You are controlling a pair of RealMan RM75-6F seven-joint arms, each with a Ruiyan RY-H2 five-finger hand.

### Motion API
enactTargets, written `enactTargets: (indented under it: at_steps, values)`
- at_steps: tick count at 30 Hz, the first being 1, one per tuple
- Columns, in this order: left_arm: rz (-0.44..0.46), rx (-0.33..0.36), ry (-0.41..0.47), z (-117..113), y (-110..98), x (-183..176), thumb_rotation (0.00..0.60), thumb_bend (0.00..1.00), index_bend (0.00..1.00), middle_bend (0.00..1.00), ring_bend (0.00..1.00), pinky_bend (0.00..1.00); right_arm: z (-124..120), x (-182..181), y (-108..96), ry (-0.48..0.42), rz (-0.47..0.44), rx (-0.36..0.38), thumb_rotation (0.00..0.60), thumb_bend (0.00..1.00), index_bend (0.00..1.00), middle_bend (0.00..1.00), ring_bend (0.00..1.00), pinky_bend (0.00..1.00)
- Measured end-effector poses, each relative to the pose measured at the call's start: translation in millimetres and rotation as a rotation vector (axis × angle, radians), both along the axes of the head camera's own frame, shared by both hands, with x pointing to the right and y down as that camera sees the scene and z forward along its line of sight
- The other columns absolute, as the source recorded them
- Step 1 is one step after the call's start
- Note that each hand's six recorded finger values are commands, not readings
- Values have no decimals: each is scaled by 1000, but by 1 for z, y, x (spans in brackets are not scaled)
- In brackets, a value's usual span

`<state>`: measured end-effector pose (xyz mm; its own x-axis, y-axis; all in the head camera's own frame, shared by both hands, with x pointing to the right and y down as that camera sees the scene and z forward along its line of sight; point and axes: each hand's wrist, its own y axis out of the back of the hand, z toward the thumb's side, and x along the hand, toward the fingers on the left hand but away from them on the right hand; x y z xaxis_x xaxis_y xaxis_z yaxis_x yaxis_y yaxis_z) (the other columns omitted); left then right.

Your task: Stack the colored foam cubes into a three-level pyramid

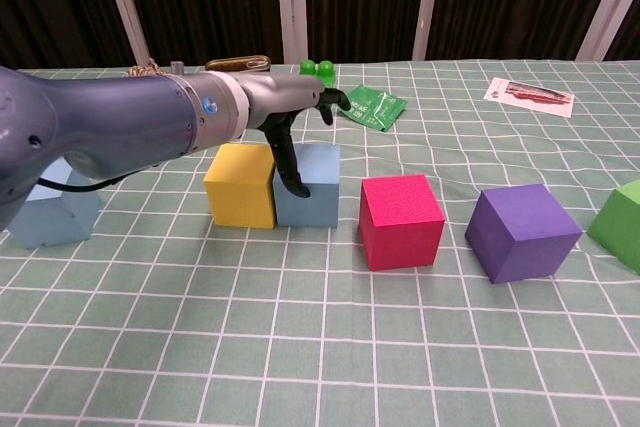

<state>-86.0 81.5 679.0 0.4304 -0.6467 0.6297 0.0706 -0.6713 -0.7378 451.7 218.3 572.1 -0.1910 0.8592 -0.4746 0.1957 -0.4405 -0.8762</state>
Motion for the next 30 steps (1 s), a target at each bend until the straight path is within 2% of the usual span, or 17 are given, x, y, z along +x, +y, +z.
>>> enactTargets:
  at_steps: [4, 10, 16, 24, 30]
  values:
    - [7, -14, -6, 1, 2, -2, 600, 182, 0, 135, 2, 76, 0, 0, 0, 0, -1, 1, 600, 185, 0, 0, 0, 0]
    - [22, -64, -27, 3, 6, -5, 600, 183, 0, 234, 0, 72, 0, 0, 0, 3, 1, 2, 600, 185, 0, 0, 0, 0]
    - [31, -76, -33, 0, 7, -5, 600, 184, 0, 285, 0, 72, -1, -1, 0, 2, 0, 5, 600, 186, 0, 0, 0, 0]
    - [35, -75, -37, -1, 9, -7, 600, 184, 0, 296, 0, 72, -1, -1, 0, 1, 3, 6, 600, 185, 0, 0, 0, 0]
    - [26, -65, -40, -2, 7, -8, 600, 184, 0, 267, 0, 72, -1, -1, 0, 0, 2, 5, 600, 185, 0, 0, 0, 0]
